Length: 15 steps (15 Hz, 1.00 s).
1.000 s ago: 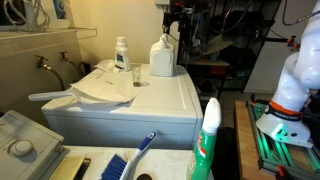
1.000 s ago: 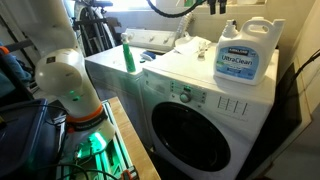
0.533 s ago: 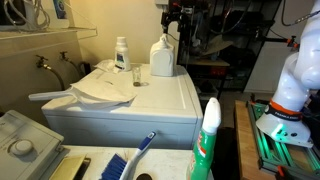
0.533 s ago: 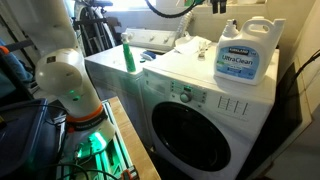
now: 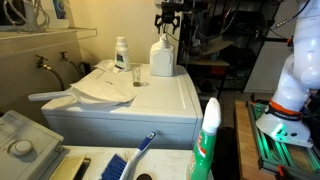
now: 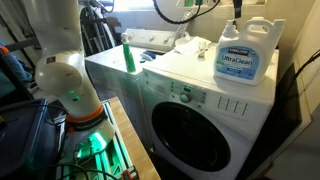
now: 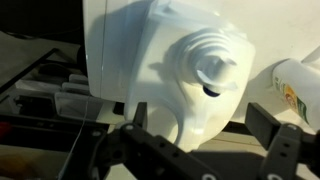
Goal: Pick up the washing detergent and put it on the bottom left corner of the washing machine
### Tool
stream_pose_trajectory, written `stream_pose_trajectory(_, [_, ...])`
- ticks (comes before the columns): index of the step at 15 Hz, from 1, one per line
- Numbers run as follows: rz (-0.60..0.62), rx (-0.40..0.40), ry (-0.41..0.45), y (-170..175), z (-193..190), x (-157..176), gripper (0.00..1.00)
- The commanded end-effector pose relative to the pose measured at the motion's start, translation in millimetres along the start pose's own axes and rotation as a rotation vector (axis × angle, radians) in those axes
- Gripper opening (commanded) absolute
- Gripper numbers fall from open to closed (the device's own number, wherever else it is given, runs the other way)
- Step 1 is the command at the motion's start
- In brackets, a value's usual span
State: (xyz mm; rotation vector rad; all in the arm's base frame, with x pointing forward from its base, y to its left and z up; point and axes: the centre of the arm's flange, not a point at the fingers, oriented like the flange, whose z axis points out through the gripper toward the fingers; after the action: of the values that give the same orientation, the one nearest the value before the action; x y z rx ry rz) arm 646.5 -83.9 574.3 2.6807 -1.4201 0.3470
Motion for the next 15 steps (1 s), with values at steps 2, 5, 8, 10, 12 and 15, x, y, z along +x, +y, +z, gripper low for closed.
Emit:
stream_pose_trajectory(2, [0.230, -0.006, 0.074, -12, 7, 34, 1.00])
stream_pose_trajectory(5, [0.195, 0.004, 0.059, -6, 9, 28, 1.00])
stream_pose_trajectory(8, [0.209, 0.007, 0.063, -7, 8, 30, 1.00])
stream_pose_trajectory(10, [0.211, 0.007, 0.064, -7, 8, 29, 1.00])
stream_pose_trajectory(12, [0.212, 0.008, 0.064, -7, 7, 29, 1.00])
stream_pose_trajectory(15, [0.212, 0.008, 0.064, -7, 7, 29, 1.00])
